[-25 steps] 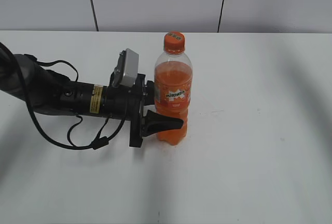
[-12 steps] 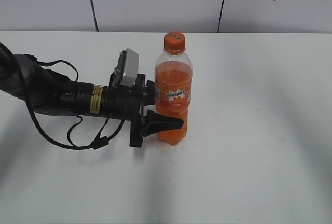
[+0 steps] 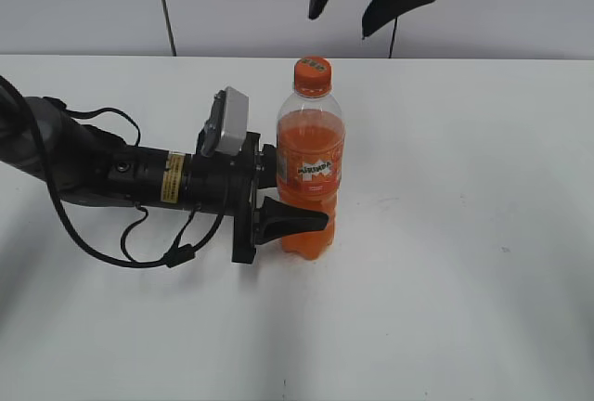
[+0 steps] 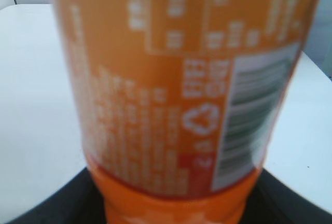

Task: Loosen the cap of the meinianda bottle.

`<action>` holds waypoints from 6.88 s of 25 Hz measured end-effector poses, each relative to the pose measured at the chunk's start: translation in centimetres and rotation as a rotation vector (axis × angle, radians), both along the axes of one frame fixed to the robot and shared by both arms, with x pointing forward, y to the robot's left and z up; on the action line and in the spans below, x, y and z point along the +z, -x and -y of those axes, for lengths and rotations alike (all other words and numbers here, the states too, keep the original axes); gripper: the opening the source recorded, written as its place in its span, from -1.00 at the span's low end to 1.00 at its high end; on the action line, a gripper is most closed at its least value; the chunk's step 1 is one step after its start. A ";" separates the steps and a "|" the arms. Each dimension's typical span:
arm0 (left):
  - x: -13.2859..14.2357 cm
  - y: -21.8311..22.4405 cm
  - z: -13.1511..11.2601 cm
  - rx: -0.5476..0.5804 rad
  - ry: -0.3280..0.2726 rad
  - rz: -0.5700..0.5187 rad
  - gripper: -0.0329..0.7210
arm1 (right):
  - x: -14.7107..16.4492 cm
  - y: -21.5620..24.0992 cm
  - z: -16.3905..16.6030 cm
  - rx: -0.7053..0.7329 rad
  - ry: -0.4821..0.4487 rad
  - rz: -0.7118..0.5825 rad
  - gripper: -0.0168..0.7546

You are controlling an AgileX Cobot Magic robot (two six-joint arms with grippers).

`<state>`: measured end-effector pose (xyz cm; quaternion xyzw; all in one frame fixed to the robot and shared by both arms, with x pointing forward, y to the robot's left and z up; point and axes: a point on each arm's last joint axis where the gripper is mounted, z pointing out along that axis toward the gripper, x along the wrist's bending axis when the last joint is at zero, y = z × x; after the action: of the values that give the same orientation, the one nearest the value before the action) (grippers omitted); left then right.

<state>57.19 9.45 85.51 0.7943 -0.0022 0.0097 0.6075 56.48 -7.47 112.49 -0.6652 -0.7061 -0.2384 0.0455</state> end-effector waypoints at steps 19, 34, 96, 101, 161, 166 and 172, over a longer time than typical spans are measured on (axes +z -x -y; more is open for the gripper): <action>0.0 0.0 0.0 0.005 -0.001 0.000 0.16 | -2.0 1.9 -3.3 0.064 0.097 -0.007 0.08; 0.0 -0.1 0.0 0.009 0.000 -0.002 0.16 | -3.5 1.6 -3.7 0.058 0.109 -0.051 0.08; 0.0 0.0 -0.1 -0.007 -0.002 0.017 0.14 | -3.4 2.0 -3.7 1.887 0.482 0.671 -0.24; 0.0 0.0 -0.1 -0.005 -0.001 0.017 0.14 | -3.3 2.0 -3.7 2.064 0.516 0.752 -0.24; 0.0 -0.1 -0.1 0.010 0.000 0.005 0.13 | 0.9 3.1 -3.5 0.454 0.078 0.172 0.16; 0.0 -0.1 -0.1 0.011 0.001 0.005 0.13 | 0.8 2.8 -3.1 0.222 0.067 0.094 0.16; 0.0 -0.2 -0.1 0.012 0.000 0.005 0.13 | 0.7 2.5 -2.8 0.105 0.075 0.071 0.28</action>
<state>57.34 9.54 85.51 0.7942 0.0012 0.0154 0.6075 53.97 -4.64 113.19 -0.6195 -0.7497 -0.2325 0.0079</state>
